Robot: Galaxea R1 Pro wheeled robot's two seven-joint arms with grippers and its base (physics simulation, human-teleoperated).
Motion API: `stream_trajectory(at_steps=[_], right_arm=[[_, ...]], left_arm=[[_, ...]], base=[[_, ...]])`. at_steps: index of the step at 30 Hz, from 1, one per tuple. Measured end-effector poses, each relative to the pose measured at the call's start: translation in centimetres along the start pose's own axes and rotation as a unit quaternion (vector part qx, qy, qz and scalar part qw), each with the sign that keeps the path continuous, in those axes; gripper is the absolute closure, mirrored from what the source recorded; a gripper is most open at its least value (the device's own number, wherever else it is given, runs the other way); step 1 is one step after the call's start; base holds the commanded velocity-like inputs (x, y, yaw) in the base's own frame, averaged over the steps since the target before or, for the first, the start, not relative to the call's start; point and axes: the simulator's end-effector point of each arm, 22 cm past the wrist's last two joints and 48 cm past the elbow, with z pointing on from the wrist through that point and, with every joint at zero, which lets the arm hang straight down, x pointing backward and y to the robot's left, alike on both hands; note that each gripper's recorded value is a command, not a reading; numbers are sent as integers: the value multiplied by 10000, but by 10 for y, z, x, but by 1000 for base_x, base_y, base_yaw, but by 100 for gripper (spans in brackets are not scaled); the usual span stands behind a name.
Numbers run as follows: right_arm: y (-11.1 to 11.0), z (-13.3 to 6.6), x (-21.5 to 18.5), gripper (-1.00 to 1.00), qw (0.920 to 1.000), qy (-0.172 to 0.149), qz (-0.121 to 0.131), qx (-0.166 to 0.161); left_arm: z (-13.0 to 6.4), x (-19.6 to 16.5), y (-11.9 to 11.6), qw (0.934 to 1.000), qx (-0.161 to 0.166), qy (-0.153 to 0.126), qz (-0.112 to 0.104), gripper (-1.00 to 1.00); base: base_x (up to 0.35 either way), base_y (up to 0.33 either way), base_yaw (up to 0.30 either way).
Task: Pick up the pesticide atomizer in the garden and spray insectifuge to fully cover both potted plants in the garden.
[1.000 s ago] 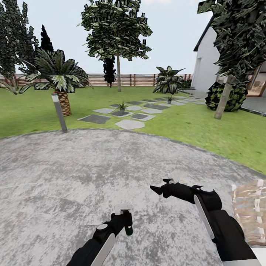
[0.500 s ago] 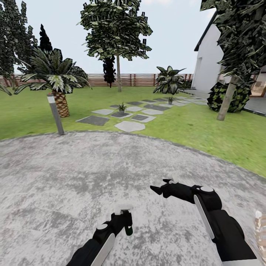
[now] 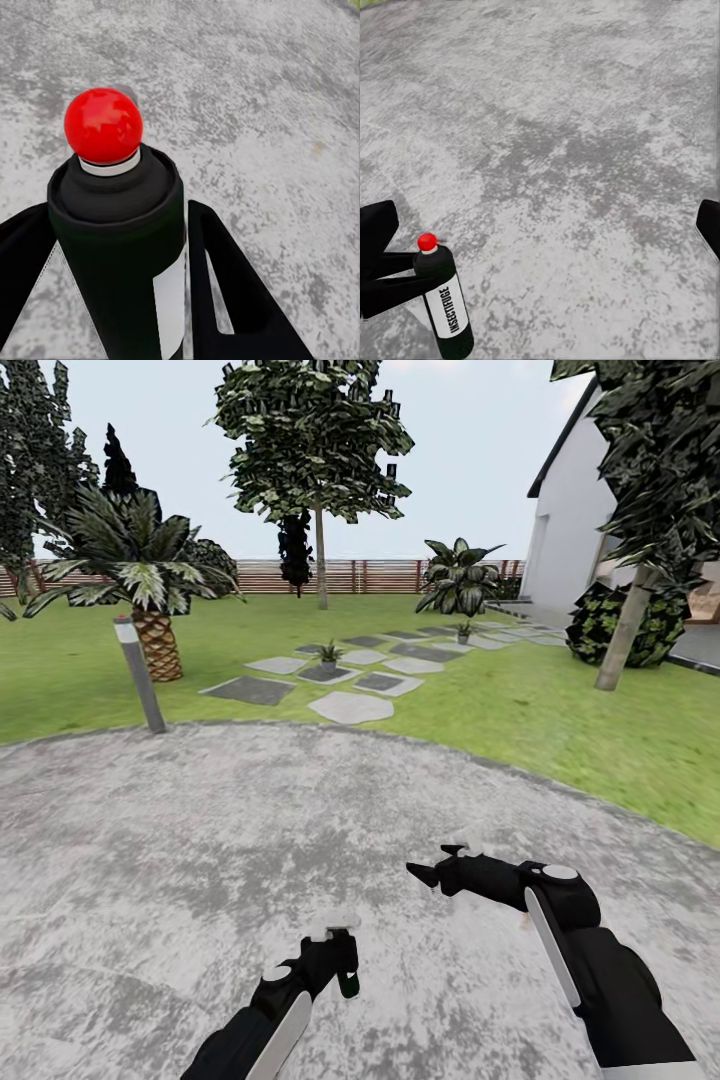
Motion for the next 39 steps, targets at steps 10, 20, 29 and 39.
stream_trajectory(at_steps=[10,20,29,39], right_arm=[[0,0,0,-100,10000,0,0,1],[0,0,0,-100,10000,0,0,2],[0,0,0,-100,10000,0,0,1],[0,0,0,-100,10000,0,0,0]], left_arm=[[0,0,0,10000,0,1,0,100],[0,0,0,10000,0,0,0,100],[0,0,0,10000,0,-2,0,100],[0,0,0,10000,2,-3,2,100]], base=[[340,0,0],[340,0,0],[340,0,0],[340,0,0]])
